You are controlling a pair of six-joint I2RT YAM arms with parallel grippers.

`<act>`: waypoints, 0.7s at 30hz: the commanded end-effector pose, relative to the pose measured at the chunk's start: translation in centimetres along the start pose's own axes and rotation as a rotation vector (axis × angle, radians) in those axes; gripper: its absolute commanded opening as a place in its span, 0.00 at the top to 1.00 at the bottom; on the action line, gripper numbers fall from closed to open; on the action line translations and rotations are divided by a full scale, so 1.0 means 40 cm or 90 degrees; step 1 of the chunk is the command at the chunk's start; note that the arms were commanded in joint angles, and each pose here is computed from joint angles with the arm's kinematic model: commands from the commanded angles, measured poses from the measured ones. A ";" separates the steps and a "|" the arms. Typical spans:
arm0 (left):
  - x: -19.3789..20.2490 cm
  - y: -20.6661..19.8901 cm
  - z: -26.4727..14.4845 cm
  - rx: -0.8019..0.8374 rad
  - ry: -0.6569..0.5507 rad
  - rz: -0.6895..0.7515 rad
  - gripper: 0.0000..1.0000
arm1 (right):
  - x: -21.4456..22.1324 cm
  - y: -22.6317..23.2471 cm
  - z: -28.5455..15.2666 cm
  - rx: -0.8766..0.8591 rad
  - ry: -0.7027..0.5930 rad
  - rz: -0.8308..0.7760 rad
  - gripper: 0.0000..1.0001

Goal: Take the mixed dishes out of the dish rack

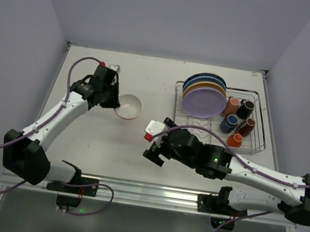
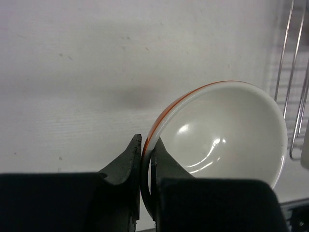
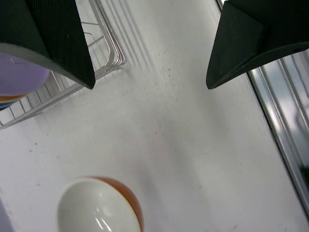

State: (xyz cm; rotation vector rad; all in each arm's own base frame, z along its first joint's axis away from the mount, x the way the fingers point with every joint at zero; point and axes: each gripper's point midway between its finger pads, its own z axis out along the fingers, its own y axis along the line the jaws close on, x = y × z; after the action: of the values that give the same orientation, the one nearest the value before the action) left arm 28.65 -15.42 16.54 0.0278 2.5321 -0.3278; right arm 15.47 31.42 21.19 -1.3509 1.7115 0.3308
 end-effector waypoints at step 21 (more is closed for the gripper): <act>-0.455 0.539 0.338 -0.173 -0.155 -0.421 1.00 | 0.086 -0.312 -0.184 0.372 -0.262 0.519 0.01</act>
State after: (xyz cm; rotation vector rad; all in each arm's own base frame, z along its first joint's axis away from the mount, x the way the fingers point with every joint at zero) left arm 50.52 2.04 8.13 -0.9195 2.3750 -0.2461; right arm 22.36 19.89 25.39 -0.2025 1.7705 0.4436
